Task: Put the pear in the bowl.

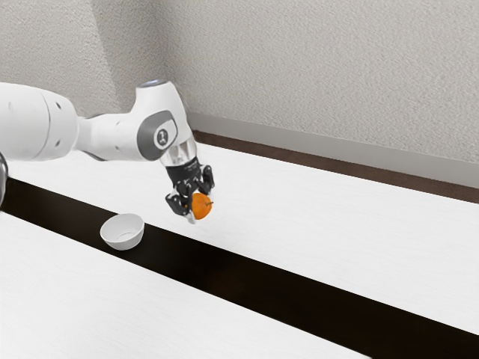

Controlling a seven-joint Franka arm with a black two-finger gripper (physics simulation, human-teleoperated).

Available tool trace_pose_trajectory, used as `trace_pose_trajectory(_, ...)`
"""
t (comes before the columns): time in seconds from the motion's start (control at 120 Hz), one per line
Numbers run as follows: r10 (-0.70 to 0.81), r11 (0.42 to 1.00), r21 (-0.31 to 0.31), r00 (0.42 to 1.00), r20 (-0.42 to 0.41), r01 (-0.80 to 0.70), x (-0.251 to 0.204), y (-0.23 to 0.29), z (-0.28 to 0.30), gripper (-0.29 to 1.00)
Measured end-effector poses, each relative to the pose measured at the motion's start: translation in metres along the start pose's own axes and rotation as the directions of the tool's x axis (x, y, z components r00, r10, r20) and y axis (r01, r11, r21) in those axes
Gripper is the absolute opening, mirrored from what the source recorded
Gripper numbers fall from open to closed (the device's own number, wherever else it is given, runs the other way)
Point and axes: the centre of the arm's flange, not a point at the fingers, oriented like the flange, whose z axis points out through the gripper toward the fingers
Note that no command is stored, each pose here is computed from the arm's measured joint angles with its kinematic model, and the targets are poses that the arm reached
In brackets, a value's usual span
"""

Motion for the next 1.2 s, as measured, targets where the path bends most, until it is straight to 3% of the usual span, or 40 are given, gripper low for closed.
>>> trace_pose_trajectory(0.192, -0.179, 0.983, -0.037, 0.984, 0.009, 0.179, 0.107, -0.044, -0.061, 0.28)
trace_pose_trajectory(0.442, -0.334, 0.942, 0.003, 0.942, 0.031, 0.334, 0.199, -0.117, -0.067, 0.31)
trace_pose_trajectory(0.925, -0.284, 0.958, 0.055, 0.957, 0.052, 0.282, 0.201, -0.1, -0.028, 0.33)
trace_pose_trajectory(1.058, -0.289, 0.957, 0.053, 0.955, 0.062, 0.286, 0.208, -0.102, -0.026, 0.37)
trace_pose_trajectory(1.2, -0.279, 0.96, 0.05, 0.958, 0.068, 0.276, 0.209, -0.101, -0.025, 0.52)
